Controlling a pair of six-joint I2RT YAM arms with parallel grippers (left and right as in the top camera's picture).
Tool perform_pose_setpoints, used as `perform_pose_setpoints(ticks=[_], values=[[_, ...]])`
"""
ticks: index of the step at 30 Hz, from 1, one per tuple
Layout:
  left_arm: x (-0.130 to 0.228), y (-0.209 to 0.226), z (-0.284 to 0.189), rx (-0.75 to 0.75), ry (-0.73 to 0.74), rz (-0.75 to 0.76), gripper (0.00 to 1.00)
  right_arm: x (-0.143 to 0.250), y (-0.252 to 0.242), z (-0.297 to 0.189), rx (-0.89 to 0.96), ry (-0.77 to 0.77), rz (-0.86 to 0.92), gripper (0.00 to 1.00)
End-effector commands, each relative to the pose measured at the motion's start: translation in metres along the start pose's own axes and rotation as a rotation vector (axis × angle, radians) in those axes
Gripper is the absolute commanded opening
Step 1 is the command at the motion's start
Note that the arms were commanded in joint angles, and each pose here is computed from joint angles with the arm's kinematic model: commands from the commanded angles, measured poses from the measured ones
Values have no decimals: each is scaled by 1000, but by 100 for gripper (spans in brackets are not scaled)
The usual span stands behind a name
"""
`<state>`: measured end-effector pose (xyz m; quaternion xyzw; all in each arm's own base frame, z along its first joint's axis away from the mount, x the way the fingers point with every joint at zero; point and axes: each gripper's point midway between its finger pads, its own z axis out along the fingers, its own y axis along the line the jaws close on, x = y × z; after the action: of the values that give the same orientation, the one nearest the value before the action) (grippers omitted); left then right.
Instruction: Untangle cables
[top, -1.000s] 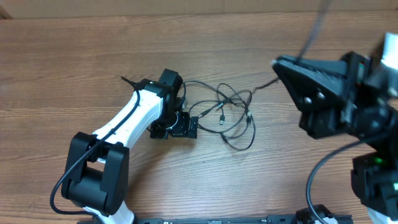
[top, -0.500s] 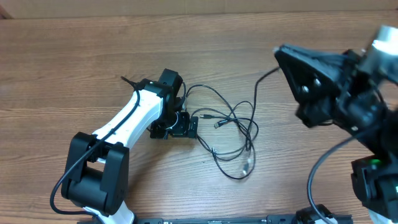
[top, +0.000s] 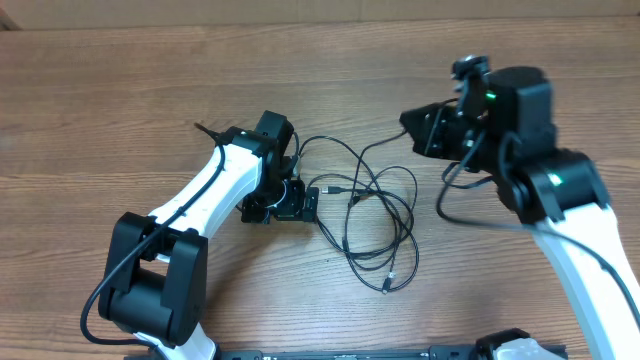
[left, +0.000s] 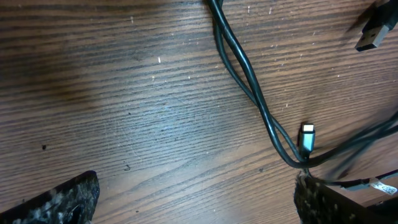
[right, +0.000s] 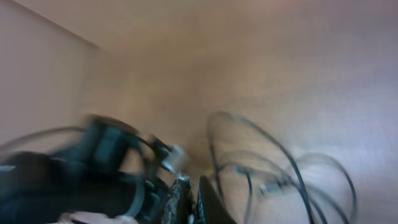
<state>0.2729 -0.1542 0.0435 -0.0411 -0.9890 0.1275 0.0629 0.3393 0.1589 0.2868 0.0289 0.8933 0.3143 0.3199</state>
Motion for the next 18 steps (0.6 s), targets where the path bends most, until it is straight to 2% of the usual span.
perform_pose_setpoints(ticks=[1, 5, 6, 7, 8, 10, 15, 18], values=[[2, 0, 4, -8, 10, -1, 99, 16, -23, 23, 77, 101, 46, 4], [2, 0, 4, -8, 10, -1, 99, 42, -48, 47, 150, 238, 105, 4], [2, 0, 4, -8, 10, -1, 100, 46, -52, 50, 161, 259, 115, 7], [2, 0, 4, -8, 10, -1, 100, 50, -55, 52, 172, 276, 121, 21], [2, 0, 4, -8, 10, -1, 100, 54, -59, 54, 188, 294, 129, 27], [2, 0, 4, -8, 10, -1, 100, 59, -71, 56, 244, 313, 137, 31], [2, 0, 4, -8, 10, -1, 100, 69, -109, 52, 445, 339, 134, 53], [2, 0, 4, -8, 10, -1, 100, 81, -120, 51, 494, 387, 145, 54]])
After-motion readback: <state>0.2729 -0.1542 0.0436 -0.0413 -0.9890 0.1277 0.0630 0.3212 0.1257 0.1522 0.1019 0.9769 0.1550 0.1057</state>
